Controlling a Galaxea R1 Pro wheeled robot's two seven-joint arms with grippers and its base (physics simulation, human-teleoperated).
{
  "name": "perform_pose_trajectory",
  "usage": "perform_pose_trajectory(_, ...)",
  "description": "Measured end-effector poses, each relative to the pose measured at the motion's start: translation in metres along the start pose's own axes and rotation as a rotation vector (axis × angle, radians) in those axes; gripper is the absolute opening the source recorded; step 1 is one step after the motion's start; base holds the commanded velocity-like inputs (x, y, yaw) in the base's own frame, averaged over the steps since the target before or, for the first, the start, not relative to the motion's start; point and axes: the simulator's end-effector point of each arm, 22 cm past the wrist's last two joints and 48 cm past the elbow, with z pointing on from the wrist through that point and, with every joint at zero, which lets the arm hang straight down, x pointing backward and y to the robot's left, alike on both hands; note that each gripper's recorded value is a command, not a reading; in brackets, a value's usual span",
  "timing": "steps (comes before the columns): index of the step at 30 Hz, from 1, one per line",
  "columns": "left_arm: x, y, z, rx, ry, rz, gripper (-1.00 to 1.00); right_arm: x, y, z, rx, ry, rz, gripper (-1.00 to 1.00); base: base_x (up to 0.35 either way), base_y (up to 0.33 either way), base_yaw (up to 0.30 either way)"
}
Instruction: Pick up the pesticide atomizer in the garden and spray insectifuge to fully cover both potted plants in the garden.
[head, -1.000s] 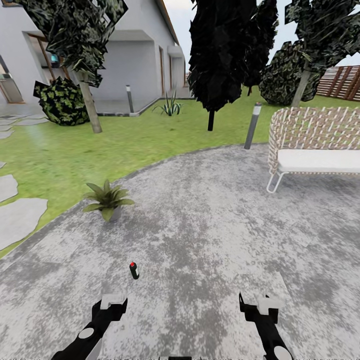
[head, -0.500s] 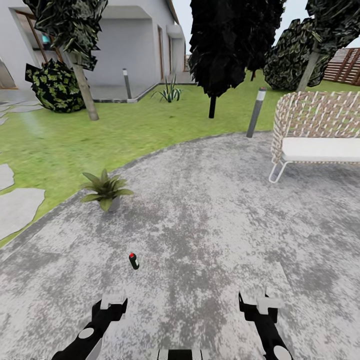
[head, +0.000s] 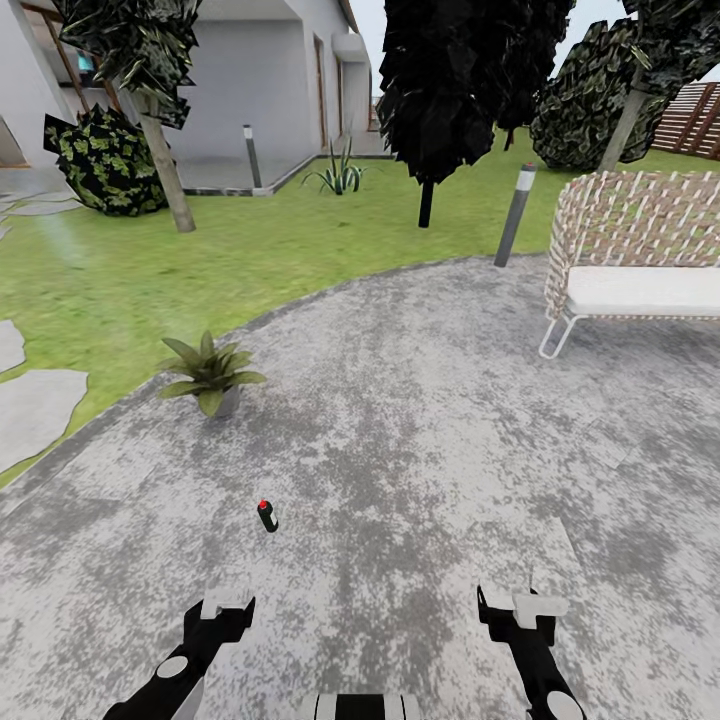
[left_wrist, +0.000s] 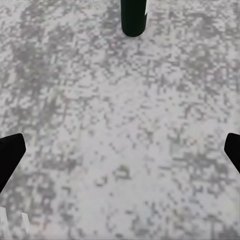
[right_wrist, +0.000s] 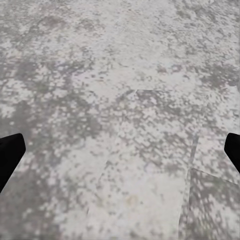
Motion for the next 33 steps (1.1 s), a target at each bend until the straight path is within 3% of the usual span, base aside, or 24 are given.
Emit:
perform_pose_trajectory(23, 0.0001, 0.0005, -0.0002, -0.001, 0.001, -0.001, 1.00, -0.0003, 0.0006, -0.0002, -0.002, -0.001, -0.001, 1.00, 0.306, 0.000, 0.000)
perform_pose_trajectory(33, 0.0000, -0.0001, -0.0002, 0.000, 0.000, 0.000, 1.00, -0.0001, 0.0006, -0.0001, -0.002, 0.000, -0.001, 1.00, 0.091, -0.021, 0.000)
